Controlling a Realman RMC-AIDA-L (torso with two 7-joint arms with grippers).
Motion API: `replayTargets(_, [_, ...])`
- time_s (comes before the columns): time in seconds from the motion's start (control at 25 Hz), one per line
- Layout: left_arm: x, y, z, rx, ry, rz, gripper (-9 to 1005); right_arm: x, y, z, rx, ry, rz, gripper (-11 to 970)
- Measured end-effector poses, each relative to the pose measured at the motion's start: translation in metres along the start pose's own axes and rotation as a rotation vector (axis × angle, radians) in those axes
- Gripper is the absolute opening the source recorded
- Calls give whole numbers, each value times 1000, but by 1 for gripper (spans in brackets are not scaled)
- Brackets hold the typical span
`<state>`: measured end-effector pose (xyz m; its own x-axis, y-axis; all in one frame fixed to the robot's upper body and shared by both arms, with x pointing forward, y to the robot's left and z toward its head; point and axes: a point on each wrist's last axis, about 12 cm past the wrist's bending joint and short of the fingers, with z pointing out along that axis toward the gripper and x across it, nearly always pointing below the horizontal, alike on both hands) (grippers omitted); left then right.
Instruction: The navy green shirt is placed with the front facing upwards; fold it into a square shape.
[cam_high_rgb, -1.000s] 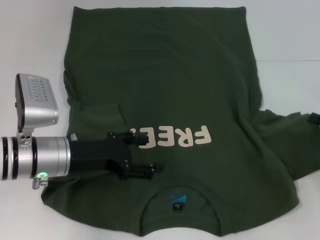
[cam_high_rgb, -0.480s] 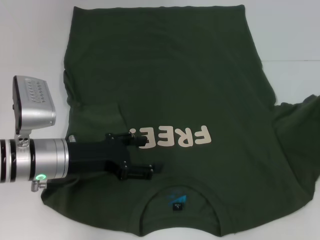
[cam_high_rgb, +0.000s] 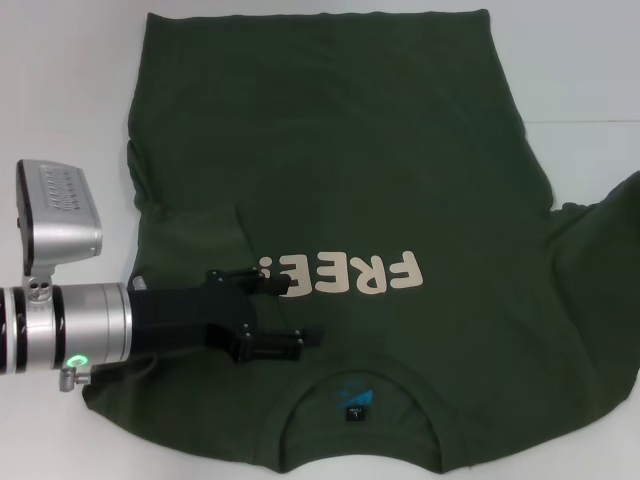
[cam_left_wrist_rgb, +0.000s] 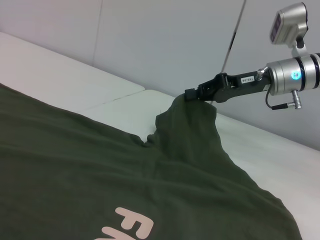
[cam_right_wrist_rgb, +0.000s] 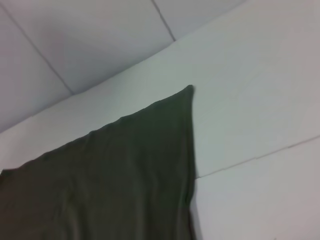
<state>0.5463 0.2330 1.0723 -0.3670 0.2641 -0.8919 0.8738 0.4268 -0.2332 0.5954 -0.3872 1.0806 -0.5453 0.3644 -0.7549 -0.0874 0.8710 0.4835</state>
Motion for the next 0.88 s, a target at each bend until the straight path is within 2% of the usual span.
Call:
replayTargets(0.32, [0,0,0,0,-2,-4,886,-5,6,4,-26,17,-32,60])
replayTargets(0.48, [-1,0,1,3,-3,-4,886,-4,17,8,-85,47,-50,68])
replayTargets(0.68, [-2,0,1,4,-6,-12,885,2,46,24,-192,125,-78,77])
replayTargets(0.88, [-4,1,0,-1,-16,-13,886,9,91,49,-294,213,-124,87])
